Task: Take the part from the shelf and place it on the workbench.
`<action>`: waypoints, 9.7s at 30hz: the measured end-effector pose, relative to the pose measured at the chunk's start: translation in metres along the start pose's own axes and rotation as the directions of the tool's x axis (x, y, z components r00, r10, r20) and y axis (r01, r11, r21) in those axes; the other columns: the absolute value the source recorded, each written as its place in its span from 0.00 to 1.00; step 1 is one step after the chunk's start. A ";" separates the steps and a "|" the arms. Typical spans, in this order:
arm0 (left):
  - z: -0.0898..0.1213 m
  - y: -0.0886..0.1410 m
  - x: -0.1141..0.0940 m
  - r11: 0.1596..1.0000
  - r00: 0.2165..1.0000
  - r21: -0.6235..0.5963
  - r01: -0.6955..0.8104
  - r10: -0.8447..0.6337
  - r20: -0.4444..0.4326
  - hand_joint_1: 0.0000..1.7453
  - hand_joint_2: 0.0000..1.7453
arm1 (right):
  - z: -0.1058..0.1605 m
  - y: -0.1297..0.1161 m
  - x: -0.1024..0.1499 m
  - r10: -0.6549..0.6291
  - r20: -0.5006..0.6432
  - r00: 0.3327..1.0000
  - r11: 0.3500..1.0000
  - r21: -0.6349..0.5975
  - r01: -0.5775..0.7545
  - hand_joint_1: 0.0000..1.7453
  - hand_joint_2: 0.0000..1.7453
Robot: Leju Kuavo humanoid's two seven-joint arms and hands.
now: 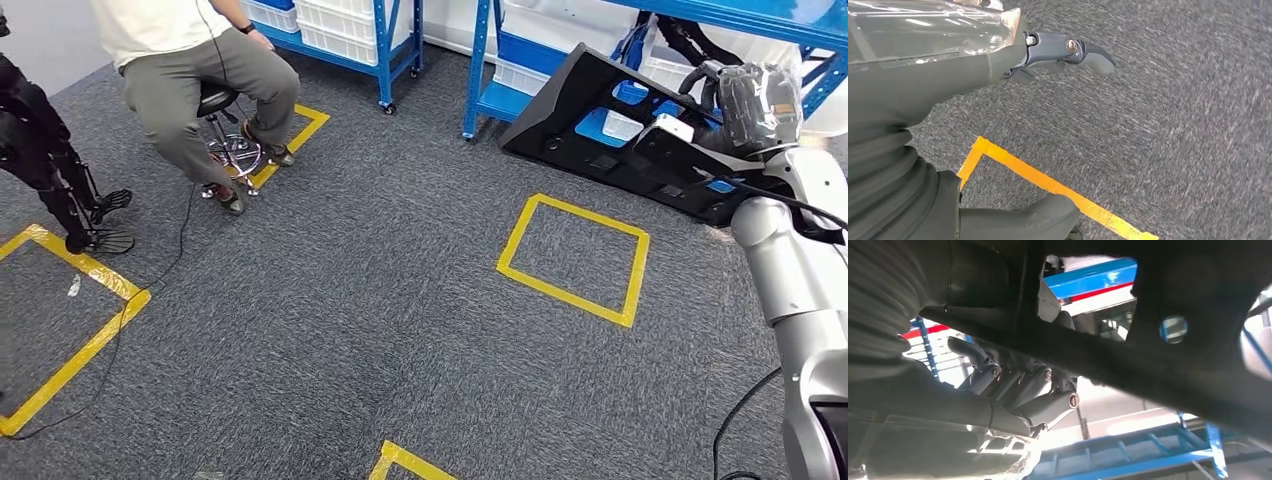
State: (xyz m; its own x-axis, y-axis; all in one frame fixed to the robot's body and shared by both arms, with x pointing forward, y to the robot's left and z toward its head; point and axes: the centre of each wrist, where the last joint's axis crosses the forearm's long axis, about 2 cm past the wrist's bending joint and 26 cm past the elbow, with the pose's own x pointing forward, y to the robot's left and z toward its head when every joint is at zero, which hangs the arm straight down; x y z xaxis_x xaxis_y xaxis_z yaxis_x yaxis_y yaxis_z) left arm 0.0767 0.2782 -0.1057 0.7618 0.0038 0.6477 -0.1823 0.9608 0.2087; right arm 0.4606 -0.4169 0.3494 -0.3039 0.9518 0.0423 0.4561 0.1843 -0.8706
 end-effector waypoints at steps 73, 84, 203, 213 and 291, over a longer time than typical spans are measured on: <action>0.007 -0.001 -0.013 0.939 0.806 -0.290 0.184 -0.313 -0.502 0.00 1.00 | -0.012 0.007 0.038 -0.001 0.063 0.998 1.000 -0.006 0.001 0.99 1.00; 0.006 -0.002 -0.010 0.939 0.808 -0.288 0.189 -0.315 -0.498 0.00 1.00 | -0.021 0.003 0.045 0.005 0.080 0.997 1.000 -0.019 -0.004 0.99 1.00; -0.005 0.002 0.006 0.879 0.769 -0.356 0.317 -0.458 -0.446 0.00 1.00 | -0.061 0.054 0.247 -0.116 0.365 0.924 0.993 0.071 0.096 0.99 1.00; -0.007 0.000 0.009 0.874 0.770 -0.360 0.325 -0.466 -0.436 0.00 1.00 | -0.056 0.059 0.237 -0.092 0.351 0.932 0.994 0.083 0.067 0.99 1.00; -0.009 0.006 0.009 0.957 0.964 -0.248 0.149 -0.197 -0.180 0.00 1.00 | -0.059 0.092 0.203 0.033 0.345 0.938 0.961 0.247 -0.124 0.99 1.00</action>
State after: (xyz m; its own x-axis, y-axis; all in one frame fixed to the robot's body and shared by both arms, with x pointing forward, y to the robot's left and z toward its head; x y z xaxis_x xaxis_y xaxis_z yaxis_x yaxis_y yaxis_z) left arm 0.0881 0.2868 -0.1045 0.8822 -0.1354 0.4510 0.0934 0.9891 0.1142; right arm 0.4908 -0.1921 0.3066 -0.5585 0.8143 -0.1577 0.2692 -0.0019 -0.9631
